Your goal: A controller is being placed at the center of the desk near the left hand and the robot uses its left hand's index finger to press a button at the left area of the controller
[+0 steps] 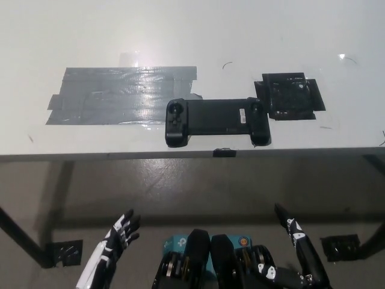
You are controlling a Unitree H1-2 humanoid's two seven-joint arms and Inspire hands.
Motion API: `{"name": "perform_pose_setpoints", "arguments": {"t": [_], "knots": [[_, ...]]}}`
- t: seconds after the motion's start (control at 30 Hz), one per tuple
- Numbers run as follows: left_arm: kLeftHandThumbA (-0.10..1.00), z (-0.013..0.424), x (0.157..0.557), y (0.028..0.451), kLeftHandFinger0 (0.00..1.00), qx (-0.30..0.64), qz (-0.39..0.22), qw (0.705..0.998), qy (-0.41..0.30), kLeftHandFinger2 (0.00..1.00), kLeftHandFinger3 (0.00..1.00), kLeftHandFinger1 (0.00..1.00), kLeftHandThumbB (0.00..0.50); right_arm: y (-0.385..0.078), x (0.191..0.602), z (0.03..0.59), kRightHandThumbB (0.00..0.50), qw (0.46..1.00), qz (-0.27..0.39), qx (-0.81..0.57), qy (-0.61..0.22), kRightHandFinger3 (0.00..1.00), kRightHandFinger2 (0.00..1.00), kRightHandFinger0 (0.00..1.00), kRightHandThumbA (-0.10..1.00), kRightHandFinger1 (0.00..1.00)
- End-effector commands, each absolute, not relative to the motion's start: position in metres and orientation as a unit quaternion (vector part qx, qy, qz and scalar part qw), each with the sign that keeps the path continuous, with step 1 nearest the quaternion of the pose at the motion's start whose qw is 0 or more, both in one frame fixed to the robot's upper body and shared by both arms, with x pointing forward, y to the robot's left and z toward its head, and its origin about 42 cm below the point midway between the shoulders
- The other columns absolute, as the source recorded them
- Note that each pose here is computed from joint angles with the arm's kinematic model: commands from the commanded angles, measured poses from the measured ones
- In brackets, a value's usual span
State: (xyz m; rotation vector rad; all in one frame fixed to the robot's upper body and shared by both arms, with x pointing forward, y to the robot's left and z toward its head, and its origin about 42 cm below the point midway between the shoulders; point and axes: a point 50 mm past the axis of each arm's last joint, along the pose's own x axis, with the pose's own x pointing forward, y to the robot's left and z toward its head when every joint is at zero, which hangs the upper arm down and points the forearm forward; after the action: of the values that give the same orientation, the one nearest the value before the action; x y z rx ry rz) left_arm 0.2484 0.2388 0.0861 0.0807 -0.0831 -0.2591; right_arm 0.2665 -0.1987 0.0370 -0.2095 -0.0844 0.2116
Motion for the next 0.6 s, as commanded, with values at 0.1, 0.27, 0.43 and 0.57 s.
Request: {"name": "perform_pose_setpoints", "arguments": {"t": [0.1,0.27,0.43,0.57], "knots": [[1.0,0.151,0.264,0.261,0.17,0.028,-0.175,0.976,-0.126,0.38,1.0,0.22,0.355,-0.202,0.272,0.053,0.282,0.983,0.106,-0.111,-0.096,1.0,1.0,1.0,1.0,1.0],[1.0,0.201,0.293,0.277,0.03,0.064,-0.169,0.969,-0.17,0.0,1.0,0.0,0.376,-0.203,0.276,0.053,0.265,0.982,0.112,-0.121,-0.096,1.0,1.0,1.0,1.0,1.0],[1.0,0.246,0.328,0.283,0.0,0.033,-0.221,0.963,-0.149,0.0,1.0,0.0,0.377,-0.203,0.274,0.052,0.271,0.982,0.112,-0.119,-0.092,1.0,1.0,1.0,1.0,1.0],[1.0,0.268,0.359,0.278,0.0,0.018,-0.278,0.953,-0.115,0.07,1.0,0.0,0.351,-0.205,0.274,0.052,0.278,0.982,0.11,-0.122,-0.092,1.0,1.0,1.0,1.0,1.0]]}}
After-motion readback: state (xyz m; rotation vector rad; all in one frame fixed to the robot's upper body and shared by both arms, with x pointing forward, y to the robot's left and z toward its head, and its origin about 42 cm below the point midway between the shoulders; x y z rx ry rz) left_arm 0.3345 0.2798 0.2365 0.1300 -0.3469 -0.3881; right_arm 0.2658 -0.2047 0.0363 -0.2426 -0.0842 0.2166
